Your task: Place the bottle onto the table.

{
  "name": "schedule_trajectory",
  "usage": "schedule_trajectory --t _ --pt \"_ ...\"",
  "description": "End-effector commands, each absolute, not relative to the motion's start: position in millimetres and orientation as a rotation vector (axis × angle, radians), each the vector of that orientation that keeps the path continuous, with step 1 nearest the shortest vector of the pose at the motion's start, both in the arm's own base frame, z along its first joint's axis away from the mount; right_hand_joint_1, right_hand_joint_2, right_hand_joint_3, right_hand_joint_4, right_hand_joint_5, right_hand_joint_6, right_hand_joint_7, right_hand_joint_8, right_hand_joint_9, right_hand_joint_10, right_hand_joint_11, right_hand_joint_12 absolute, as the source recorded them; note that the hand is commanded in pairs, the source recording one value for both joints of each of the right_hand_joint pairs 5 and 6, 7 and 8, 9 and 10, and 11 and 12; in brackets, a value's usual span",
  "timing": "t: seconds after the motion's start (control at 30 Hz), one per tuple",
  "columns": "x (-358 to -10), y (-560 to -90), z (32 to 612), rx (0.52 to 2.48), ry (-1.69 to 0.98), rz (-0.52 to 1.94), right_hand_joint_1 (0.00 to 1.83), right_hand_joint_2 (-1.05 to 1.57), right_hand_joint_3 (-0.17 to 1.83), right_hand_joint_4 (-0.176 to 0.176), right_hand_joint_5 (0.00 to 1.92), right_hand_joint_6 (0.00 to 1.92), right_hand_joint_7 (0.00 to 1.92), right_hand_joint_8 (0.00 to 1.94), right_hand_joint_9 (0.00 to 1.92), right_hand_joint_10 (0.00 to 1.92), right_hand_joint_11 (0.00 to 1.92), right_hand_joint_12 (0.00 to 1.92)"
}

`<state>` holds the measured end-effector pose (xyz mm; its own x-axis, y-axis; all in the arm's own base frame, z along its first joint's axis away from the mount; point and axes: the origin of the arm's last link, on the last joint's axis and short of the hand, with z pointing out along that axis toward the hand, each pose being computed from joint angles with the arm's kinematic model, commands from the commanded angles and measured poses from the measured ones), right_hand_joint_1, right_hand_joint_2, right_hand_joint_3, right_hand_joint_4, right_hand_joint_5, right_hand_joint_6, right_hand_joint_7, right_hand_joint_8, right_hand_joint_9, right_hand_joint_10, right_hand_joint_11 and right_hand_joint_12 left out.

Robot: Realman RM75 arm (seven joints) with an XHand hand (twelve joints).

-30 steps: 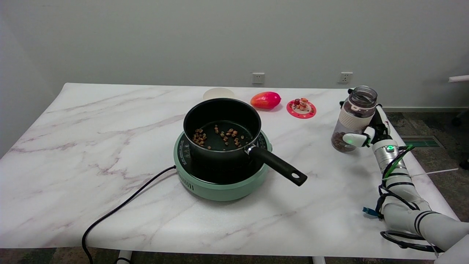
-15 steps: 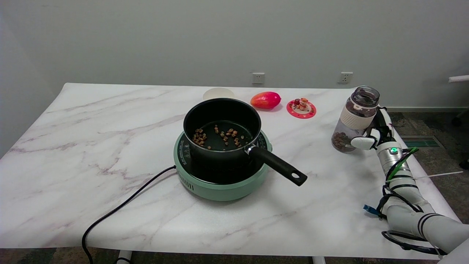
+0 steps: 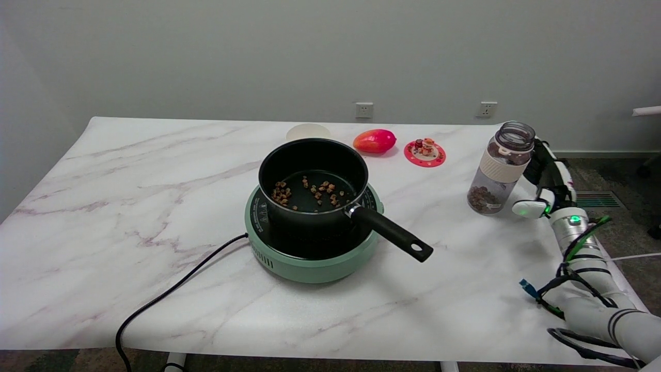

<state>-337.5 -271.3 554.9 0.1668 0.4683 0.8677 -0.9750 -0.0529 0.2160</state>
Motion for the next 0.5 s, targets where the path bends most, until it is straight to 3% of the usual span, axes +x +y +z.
schedule_trajectory --t 0.03,0.23,0.5 --pt "-319.2 -177.7 641.4 0.858 -0.487 1.169 1.26 -0.98 0.96 0.000 0.14 0.14 0.42 0.42 0.45 0.45 0.49 0.49" --pt "-289.1 -151.9 662.8 0.887 -0.363 1.202 1.34 -0.76 1.02 0.000 0.15 0.15 0.46 0.46 0.49 0.49 0.52 0.52" --pt "-267.0 -151.7 674.1 0.927 -0.283 1.155 1.34 -0.67 1.03 0.000 0.15 0.15 0.47 0.47 0.50 0.50 0.56 0.56"
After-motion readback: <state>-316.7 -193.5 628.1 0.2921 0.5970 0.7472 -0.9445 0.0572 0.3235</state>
